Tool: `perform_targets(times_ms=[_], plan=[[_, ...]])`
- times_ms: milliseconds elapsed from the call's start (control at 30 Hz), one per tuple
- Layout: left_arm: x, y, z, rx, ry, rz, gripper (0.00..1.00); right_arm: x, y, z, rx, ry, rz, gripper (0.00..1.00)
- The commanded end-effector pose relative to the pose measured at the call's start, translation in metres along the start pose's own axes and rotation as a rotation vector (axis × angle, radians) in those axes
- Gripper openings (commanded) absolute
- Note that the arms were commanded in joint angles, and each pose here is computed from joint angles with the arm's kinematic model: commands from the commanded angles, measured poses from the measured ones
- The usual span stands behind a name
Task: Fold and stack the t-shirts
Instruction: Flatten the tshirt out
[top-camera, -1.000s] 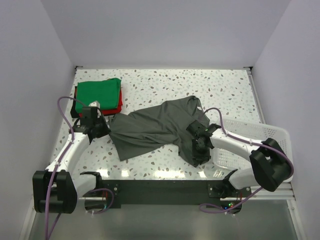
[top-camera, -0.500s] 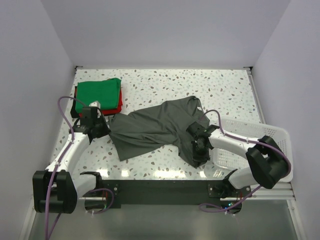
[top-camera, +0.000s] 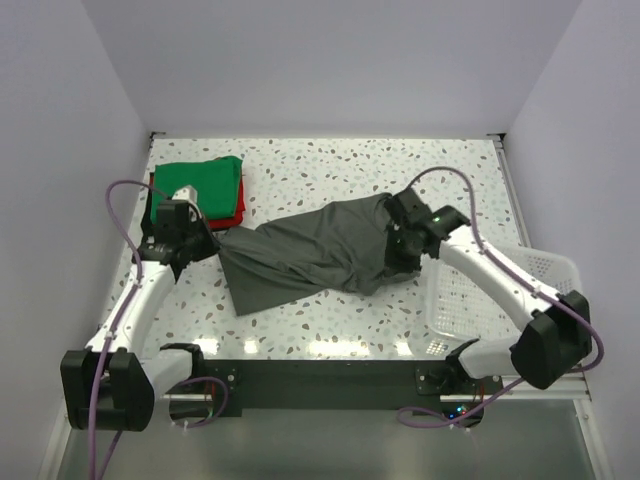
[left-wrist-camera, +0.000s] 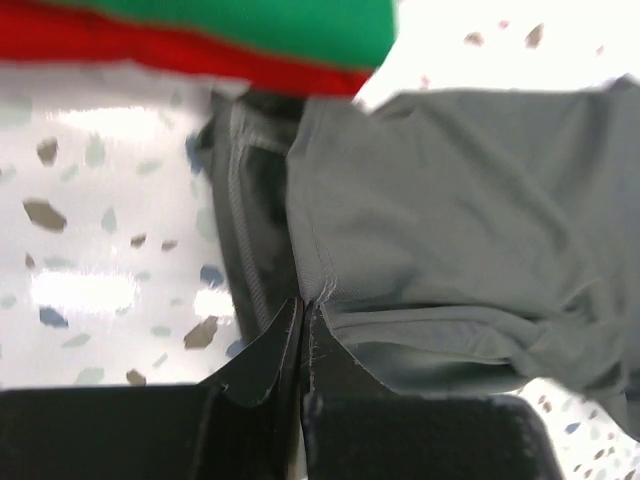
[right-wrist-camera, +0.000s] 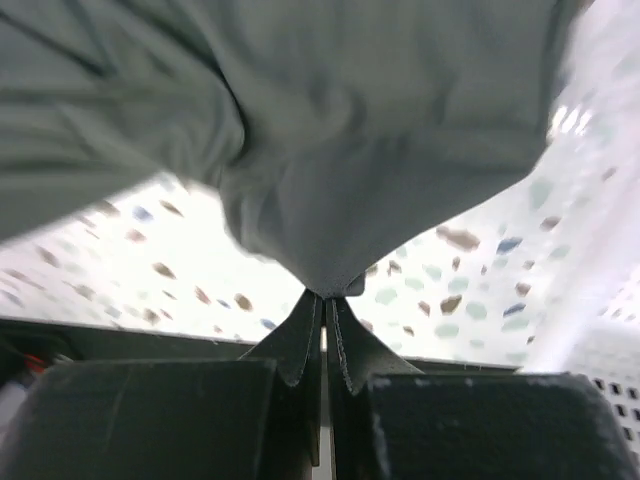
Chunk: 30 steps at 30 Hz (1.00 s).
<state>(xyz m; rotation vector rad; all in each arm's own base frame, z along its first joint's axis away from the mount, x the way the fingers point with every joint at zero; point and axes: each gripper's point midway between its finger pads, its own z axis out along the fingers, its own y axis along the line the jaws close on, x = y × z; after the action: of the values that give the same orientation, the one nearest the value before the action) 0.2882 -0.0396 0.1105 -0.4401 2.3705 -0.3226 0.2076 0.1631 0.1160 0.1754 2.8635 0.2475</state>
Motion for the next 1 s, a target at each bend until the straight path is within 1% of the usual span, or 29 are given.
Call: perform_targets(times_ms=[0,33,67,100,133,200,233,300,333,367,400,433,500,533,567,600,633,667,700,733,800,867,967], plan=[[-0.067,-0.027,-0.028,0.066,-0.2,-0.023,0.0,-0.052,-0.02,-0.067,0.015,-0.175,0.021,0.0],[-0.084,-0.035,-0.038,0.079,-0.24,-0.034,0.0,-0.074,-0.015,-0.094,-0.014,-0.254,0.027,0.0],[-0.094,-0.039,-0.044,0.084,-0.264,-0.041,0.0,-0.084,-0.024,-0.105,0.014,-0.268,0.026,0.0],[-0.104,-0.043,-0.051,0.09,-0.288,-0.049,0.0,-0.096,-0.027,-0.118,0.035,-0.311,0.022,0.0],[-0.125,-0.052,-0.067,0.101,-0.348,-0.053,0.0,-0.118,-0.022,-0.152,0.013,-0.407,0.023,0.0],[-0.147,-0.06,-0.086,0.112,-0.413,-0.061,0.0,-0.138,-0.032,-0.175,0.071,-0.462,0.017,0.0],[-0.166,-0.068,-0.106,0.126,-0.475,-0.06,0.0,-0.155,-0.028,-0.208,0.047,-0.558,0.026,0.0],[-0.185,-0.068,-0.127,0.104,-0.548,-0.068,0.0,-0.173,-0.037,-0.23,0.075,-0.618,0.048,0.0],[-0.201,-0.071,-0.148,0.1,-0.61,-0.071,0.0,-0.185,-0.04,-0.263,0.057,-0.715,0.076,0.0],[-0.208,-0.074,-0.158,0.106,-0.638,-0.071,0.0,-0.19,-0.042,-0.277,0.057,-0.758,0.081,0.0],[-0.22,-0.078,-0.178,0.111,-0.692,-0.075,0.0,-0.197,-0.042,-0.288,0.055,-0.796,0.089,0.0],[-0.225,-0.08,-0.19,0.12,-0.72,-0.077,0.0,-0.201,-0.044,-0.316,0.044,-0.885,0.109,0.0],[-0.236,-0.086,-0.22,0.143,-0.792,-0.08,0.0,-0.207,-0.045,-0.344,0.027,-0.989,0.121,0.0],[-0.239,-0.086,-0.238,0.151,-0.833,-0.084,0.0,-0.201,-0.048,-0.362,0.009,-1.046,0.132,0.0],[-0.241,-0.088,-0.25,0.161,-0.863,-0.084,0.0,-0.205,-0.048,-0.382,-0.01,-1.127,0.138,0.0],[-0.245,-0.088,-0.265,0.166,-0.902,-0.088,0.0,-0.204,-0.048,-0.392,-0.023,-1.169,0.139,0.0],[-0.245,-0.09,-0.284,0.186,-0.948,-0.084,0.0,-0.192,-0.054,-0.407,-0.041,-1.218,0.146,0.0],[-0.246,-0.091,-0.294,0.193,-0.974,-0.084,0.0,-0.193,-0.055,-0.425,-0.061,-1.29,0.161,0.0],[-0.247,-0.093,-0.31,0.211,-1.011,-0.081,0.0,-0.188,-0.056,-0.433,-0.07,-1.32,0.165,0.0],[-0.247,-0.094,-0.316,0.218,-1.022,-0.077,0.0,-0.183,-0.059,-0.443,-0.084,-1.358,0.17,0.0],[-0.249,-0.102,-0.322,0.257,-1.026,-0.061,0.0,-0.181,-0.058,-0.451,-0.098,-1.379,0.168,0.0],[-0.251,-0.109,-0.316,0.285,-1.003,-0.054,0.0,-0.188,-0.054,-0.443,-0.093,-1.356,0.147,0.0],[-0.254,-0.123,-0.282,0.323,-0.912,-0.029,0.0,-0.207,-0.044,-0.42,-0.082,-1.299,0.124,0.0]])
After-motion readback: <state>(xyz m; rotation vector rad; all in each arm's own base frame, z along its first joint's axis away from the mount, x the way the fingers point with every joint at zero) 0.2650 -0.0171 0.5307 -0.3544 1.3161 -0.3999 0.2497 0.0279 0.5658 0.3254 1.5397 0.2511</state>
